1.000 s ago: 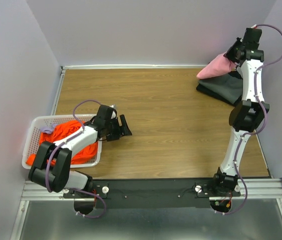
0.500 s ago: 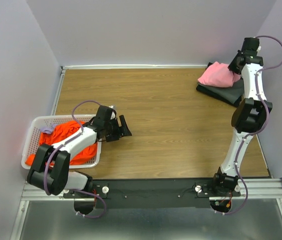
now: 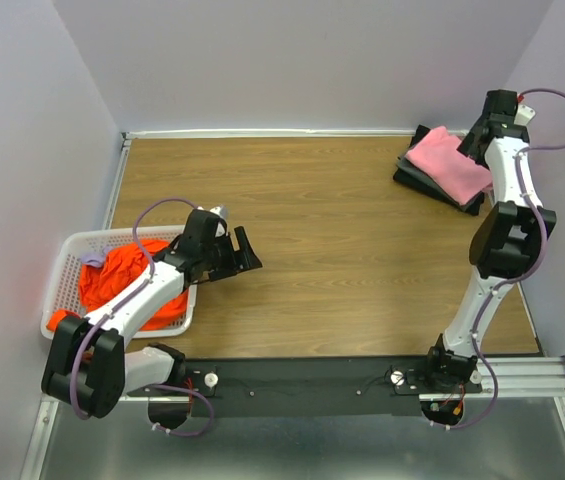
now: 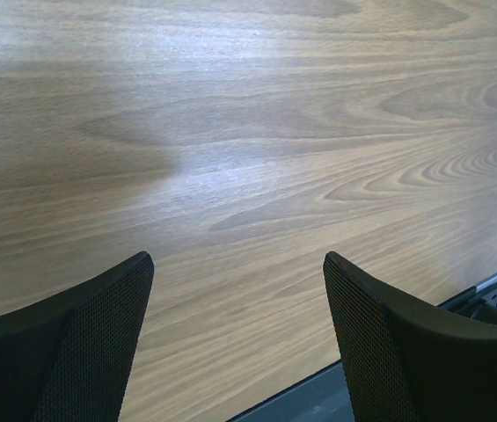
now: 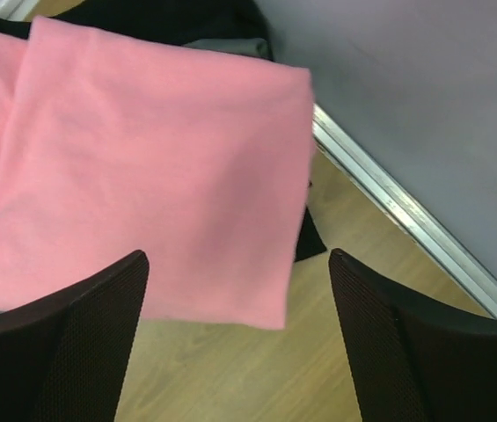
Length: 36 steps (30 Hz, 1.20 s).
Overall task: Fold and stack the t-shirts
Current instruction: Neatly place the folded tshirt to the corner, then reset both grippers
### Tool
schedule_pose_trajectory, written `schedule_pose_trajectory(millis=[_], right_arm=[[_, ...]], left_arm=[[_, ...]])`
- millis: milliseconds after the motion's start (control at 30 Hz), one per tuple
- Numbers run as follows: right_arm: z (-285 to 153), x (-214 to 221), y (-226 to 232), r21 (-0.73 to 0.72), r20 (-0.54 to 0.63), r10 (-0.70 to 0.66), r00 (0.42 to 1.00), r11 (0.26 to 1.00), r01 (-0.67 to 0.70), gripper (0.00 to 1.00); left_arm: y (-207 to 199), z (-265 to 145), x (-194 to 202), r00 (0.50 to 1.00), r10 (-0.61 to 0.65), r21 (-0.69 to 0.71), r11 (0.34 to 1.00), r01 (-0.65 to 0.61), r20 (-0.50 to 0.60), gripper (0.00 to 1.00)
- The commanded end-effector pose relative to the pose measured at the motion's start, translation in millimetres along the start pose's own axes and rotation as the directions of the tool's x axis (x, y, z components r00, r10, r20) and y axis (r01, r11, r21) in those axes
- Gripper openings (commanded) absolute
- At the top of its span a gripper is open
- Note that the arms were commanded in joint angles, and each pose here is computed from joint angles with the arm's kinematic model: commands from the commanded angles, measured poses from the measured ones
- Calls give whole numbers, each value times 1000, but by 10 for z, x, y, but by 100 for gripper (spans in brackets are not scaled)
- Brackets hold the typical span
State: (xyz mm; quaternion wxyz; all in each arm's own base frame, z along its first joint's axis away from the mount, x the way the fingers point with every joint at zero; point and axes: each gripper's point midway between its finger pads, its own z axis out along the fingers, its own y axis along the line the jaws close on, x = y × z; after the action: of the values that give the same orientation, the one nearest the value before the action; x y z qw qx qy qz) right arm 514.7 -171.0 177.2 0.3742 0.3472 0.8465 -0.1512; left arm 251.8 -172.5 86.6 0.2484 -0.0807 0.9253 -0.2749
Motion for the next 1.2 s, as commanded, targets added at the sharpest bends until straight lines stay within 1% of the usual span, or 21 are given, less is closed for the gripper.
schedule_pose_trajectory(millis=[0,33,100,200,233,267,467,500,567,633,733,1067,1133,1167], right_arm=[[-276,-109,-314,97,63,47,997,994,-53,91],[-261,-11,-346,106,44,41,998,993,-45,93],[-400,-48,-374,88,61,56,997,994,-61,95],[-488,71,-387,55,46,54,997,997,-57,98],[-628,-12,-392,26,77,71,995,997,-73,99],[-634,116,-384,8,51,54,997,998,-55,100],[-983,365,-337,-137,33,51,998,990,-46,100],[-941,561,-365,-133,-4,29,1000,991,-30,100],[-1011,648,-384,-152,-6,19,1000,988,-20,100],[-999,852,-439,-151,-37,0,999,989,-6,100],[-1065,1007,-496,-165,-52,-12,999,986,4,100],[-1234,1207,-567,-209,-67,-21,998,978,6,100],[-1286,1206,-547,-233,-64,-20,998,972,4,100],[-1388,1170,-498,-277,-52,-16,999,961,1,100]], left_arm=[[-138,-125,-321,992,50,8,999,-51,112,86],[-135,-123,-328,992,52,6,999,-53,112,86],[-142,-116,-343,992,65,4,998,-66,112,86],[-144,-109,-348,991,77,3,997,-77,110,86],[-144,-110,-356,991,79,1,997,-79,113,86],[-140,-99,-355,990,84,-1,996,-84,112,86],[-25,-10,-247,993,82,-26,996,-80,83,86],[8,19,-204,994,81,-29,996,-79,74,86],[34,62,-169,994,79,-26,997,-77,70,86],[54,98,-142,995,80,-26,997,-79,64,86],[55,165,-112,994,94,-22,995,-93,50,86],[-163,405,-102,987,161,20,987,-162,15,86],[-259,455,-95,983,181,26,983,-181,0,86],[-317,437,-133,981,195,16,981,-195,22,86]])
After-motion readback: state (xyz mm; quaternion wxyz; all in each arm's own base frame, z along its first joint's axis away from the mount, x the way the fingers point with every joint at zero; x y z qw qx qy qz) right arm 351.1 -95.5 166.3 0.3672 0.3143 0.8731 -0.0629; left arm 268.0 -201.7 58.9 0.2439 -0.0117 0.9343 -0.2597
